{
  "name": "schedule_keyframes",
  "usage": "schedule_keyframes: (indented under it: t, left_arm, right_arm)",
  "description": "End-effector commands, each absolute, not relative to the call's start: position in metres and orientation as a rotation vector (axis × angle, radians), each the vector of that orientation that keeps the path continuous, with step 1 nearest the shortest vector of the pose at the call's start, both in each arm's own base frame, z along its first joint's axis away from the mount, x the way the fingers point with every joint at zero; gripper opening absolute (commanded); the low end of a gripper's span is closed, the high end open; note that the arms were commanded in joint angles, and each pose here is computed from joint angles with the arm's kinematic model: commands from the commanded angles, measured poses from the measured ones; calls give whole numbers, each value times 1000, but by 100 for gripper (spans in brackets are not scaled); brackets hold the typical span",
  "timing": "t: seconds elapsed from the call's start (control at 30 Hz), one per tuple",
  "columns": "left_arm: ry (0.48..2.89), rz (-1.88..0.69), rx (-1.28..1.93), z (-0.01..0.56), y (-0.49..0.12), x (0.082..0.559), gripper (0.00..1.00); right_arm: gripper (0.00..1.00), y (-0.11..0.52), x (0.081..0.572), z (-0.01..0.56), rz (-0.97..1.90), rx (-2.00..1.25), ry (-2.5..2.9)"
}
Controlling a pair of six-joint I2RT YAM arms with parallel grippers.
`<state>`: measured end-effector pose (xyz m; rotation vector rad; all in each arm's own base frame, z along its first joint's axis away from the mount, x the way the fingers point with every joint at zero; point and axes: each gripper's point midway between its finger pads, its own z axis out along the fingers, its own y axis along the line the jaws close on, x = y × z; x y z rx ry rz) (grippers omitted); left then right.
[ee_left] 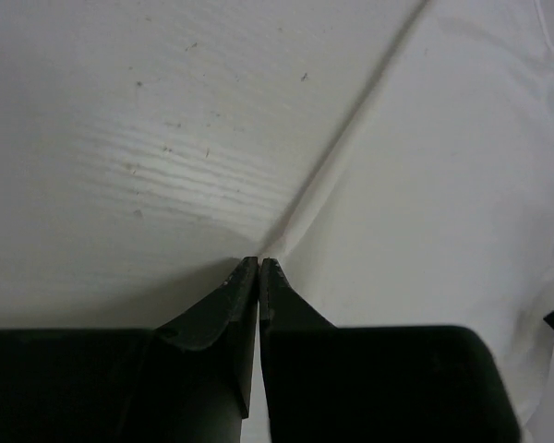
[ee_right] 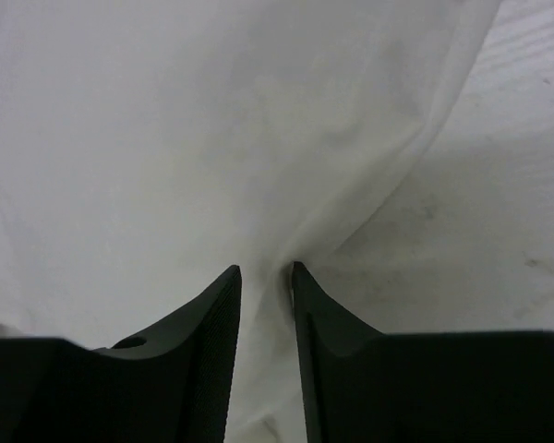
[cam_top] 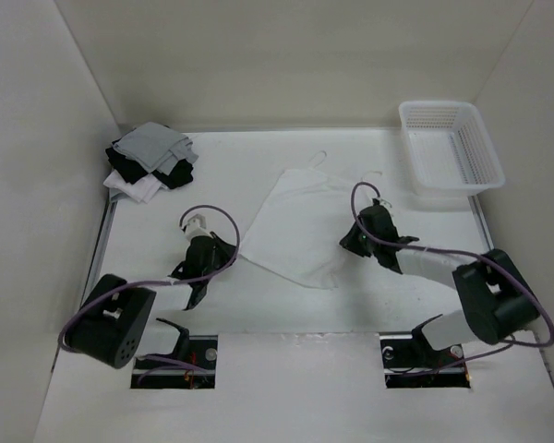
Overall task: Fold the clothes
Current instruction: Flatten the tank top out
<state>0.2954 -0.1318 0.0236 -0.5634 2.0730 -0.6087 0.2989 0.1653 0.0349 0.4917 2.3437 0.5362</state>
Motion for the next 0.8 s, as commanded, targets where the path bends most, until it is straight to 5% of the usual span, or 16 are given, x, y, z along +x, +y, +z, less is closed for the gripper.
schedule_keyframes:
  t: [0.0, 0.07, 0.13, 0.27, 0.4, 0.6, 0.77]
  left_arm:
    - [1975, -660, -602, 48, -130, 290, 2]
    - [1956, -682, -606, 58, -132, 286, 2]
    - [1919, -678, -604, 70, -129, 285, 3]
    - [1872, -666, -617, 83, -120, 287, 4]
    - [1873, -684, -614, 82, -119, 283, 4]
    - [1904, -716, -594, 78, -122, 278, 4]
    - [1924, -728, -573, 75, -123, 278, 5]
  right_arm:
    - [19, 188, 340, 53, 606, 457, 2296]
    - [9, 189, 375, 61, 594, 462, 2259]
    - [13, 190, 414, 76, 582, 452, 2208]
    - [50, 180, 428, 100, 529, 462, 2175]
    - [53, 155, 380, 93, 465, 488, 2164]
    - [38, 175, 284, 61, 605, 514, 2244]
    - [45, 197, 231, 49, 705, 517, 2315]
